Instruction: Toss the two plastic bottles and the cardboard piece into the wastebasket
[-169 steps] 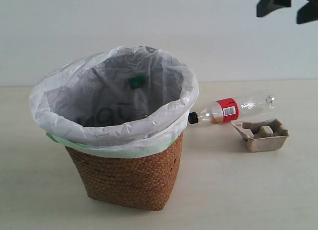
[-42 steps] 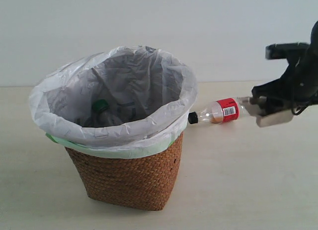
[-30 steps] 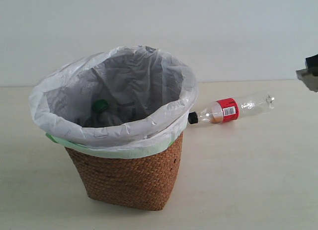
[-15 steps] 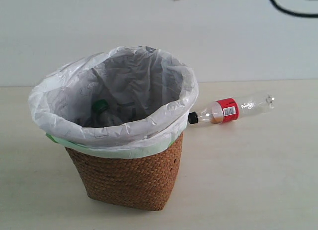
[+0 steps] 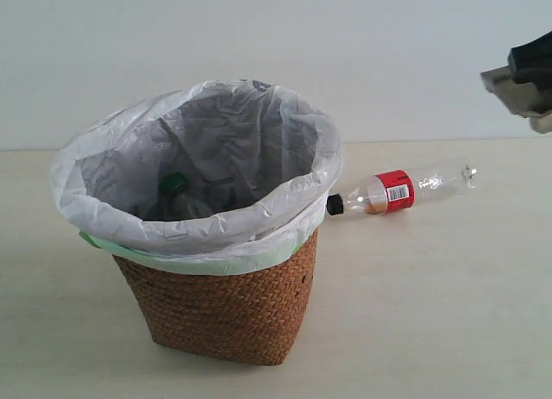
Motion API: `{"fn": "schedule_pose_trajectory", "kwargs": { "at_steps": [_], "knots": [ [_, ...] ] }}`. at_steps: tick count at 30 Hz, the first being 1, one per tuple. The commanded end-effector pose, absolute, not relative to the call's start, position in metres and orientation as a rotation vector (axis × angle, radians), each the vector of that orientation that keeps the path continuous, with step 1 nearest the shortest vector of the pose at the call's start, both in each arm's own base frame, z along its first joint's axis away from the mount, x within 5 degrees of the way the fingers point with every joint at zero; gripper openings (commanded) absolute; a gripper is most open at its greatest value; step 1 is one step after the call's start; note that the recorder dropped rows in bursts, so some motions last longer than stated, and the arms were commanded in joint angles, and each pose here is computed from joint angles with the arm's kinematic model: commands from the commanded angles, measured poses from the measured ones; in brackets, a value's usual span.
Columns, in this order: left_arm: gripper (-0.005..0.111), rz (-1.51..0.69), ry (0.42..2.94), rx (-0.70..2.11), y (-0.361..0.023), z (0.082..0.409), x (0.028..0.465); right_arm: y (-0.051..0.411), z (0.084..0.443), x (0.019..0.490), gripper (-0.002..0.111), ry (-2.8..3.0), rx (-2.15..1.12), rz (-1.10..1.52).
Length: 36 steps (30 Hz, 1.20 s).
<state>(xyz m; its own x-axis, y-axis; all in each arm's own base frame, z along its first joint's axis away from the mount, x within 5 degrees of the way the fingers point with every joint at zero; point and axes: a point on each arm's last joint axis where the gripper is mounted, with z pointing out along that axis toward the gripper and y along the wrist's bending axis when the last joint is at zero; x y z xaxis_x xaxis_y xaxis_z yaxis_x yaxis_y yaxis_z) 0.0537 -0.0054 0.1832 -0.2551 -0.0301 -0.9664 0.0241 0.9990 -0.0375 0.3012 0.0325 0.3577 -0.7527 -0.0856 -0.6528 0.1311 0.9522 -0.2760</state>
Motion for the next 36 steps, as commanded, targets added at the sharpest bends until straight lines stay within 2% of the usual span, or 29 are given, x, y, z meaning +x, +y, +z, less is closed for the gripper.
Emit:
{"fn": "schedule_pose_trajectory", "kwargs": {
  "at_steps": [1, 3, 6, 10, 12, 14, 15, 16, 17, 18, 19, 20, 22, 25, 27, 30, 33, 36],
  "knots": [
    [0.004, -0.043, 1.829, -0.001, -0.005, 0.182, 0.054, 0.027, 0.36, 0.299, 0.0, 2.364, 0.083, -0.455],
    [0.004, -0.043, 1.829, -0.001, -0.005, 0.182, 0.054, 0.035, 0.356, 0.303, 0.0, 2.373, 0.047, -0.346],
    [0.004, -0.043, 1.829, -0.001, -0.005, 0.182, 0.054, 0.067, 0.359, 0.307, 0.0, 2.34, -0.097, 0.021],
    [0.004, -0.043, 1.829, -0.001, -0.005, 0.182, 0.054, 0.133, 0.396, 0.292, 0.001, 2.155, -0.321, 0.742],
    [0.004, -0.043, 1.829, -0.001, -0.005, 0.182, 0.054, 0.155, 0.424, 0.278, 0.013, 1.996, -0.423, 1.047],
    [0.004, -0.043, 1.829, -0.001, -0.005, 0.182, 0.054, 0.162, 0.444, 0.272, 0.035, 1.894, -0.455, 1.128],
    [0.004, -0.043, 1.829, -0.001, -0.005, 0.182, 0.054, 0.161, 0.452, 0.272, 0.057, 1.878, -0.434, 1.13],
    [0.004, -0.043, 1.829, -0.001, -0.005, 0.182, 0.054, 0.16, 0.456, 0.273, 0.072, 1.875, -0.414, 1.118],
    [0.004, -0.043, 1.829, -0.001, -0.005, 0.182, 0.054, 0.159, 0.457, 0.274, 0.082, 1.888, -0.388, 1.1],
    [0.004, -0.043, 1.829, -0.001, -0.005, 0.182, 0.054, 0.156, 0.454, 0.276, 0.086, 1.936, -0.327, 1.068],
    [0.004, -0.043, 1.829, -0.001, -0.005, 0.182, 0.054, 0.153, 0.451, 0.278, 0.085, 1.969, -0.316, 1.019],
    [0.004, -0.043, 1.829, -0.001, -0.005, 0.182, 0.054, 0.147, 0.44, 0.285, 0.079, 2.044, -0.303, 0.864],
    [0.004, -0.043, 1.829, -0.001, -0.005, 0.182, 0.054, 0.15, 0.424, 0.292, 0.07, 2.135, -0.315, 0.845],
    [0.004, -0.043, 1.829, -0.001, -0.005, 0.182, 0.054, 0.155, 0.418, 0.298, 0.07, 2.141, -0.329, 0.879],
    [0.004, -0.043, 1.829, -0.001, -0.005, 0.182, 0.054, 0.15, 0.418, 0.301, 0.07, 2.128, -0.32, 0.809],
    [0.004, -0.043, 1.829, -0.001, -0.005, 0.182, 0.054, 0.136, 0.409, 0.308, 0.07, 2.195, -0.266, 0.562],
    [0.004, -0.043, 1.829, -0.001, -0.005, 0.182, 0.054, 0.116, 0.381, 0.324, 0.07, 2.351, -0.177, 0.209],
    [0.004, -0.043, 1.829, -0.001, -0.005, 0.182, 0.054, 0.112, 0.349, 0.346, 0.07, 2.439, -0.045, 0.056]
  ]
}}
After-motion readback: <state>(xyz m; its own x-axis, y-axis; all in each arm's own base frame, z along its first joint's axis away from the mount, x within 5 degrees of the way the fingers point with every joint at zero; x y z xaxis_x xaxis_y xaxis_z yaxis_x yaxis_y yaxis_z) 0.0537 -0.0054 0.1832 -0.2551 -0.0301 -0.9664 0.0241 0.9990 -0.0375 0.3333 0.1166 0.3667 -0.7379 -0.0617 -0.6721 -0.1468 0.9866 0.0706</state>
